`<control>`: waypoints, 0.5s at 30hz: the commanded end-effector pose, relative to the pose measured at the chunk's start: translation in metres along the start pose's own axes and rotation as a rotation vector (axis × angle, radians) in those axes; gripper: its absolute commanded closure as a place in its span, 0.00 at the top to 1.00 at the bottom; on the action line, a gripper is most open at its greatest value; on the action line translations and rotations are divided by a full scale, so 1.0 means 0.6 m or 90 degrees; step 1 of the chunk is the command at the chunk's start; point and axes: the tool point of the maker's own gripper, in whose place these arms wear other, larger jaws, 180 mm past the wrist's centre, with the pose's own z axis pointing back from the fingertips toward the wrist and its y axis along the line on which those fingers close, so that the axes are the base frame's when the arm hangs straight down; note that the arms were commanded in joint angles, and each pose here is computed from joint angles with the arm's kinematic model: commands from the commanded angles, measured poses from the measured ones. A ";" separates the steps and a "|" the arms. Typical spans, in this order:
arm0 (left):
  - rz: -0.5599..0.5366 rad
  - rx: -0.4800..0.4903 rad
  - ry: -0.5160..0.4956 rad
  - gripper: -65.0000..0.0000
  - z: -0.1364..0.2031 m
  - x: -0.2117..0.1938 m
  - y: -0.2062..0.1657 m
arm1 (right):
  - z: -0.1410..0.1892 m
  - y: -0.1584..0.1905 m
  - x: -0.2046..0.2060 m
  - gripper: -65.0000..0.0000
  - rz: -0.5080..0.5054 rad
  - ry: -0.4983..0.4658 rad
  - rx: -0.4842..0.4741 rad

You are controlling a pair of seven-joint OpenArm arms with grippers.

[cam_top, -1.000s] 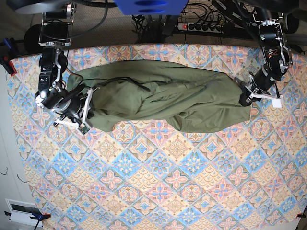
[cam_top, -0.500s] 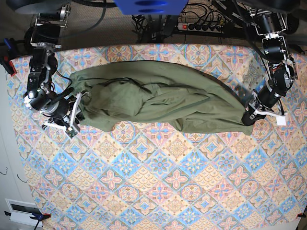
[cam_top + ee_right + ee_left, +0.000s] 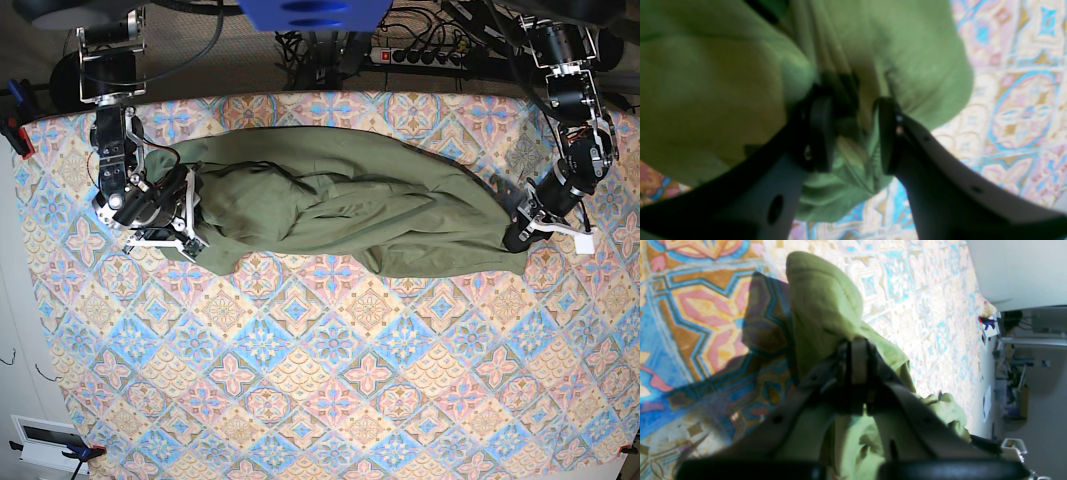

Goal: Layout the t-shirt on the table in an organized manner, then fold the t-shirt properly
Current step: 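Pull the shirt taut between both grippers and lay it flat, then swing the shirt with both grippers, then regrasp its ends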

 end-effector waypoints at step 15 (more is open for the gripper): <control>-0.027 -0.044 -0.050 0.00 -0.003 0.060 -0.048 | 0.105 -0.113 0.036 0.02 -0.082 -0.122 -0.121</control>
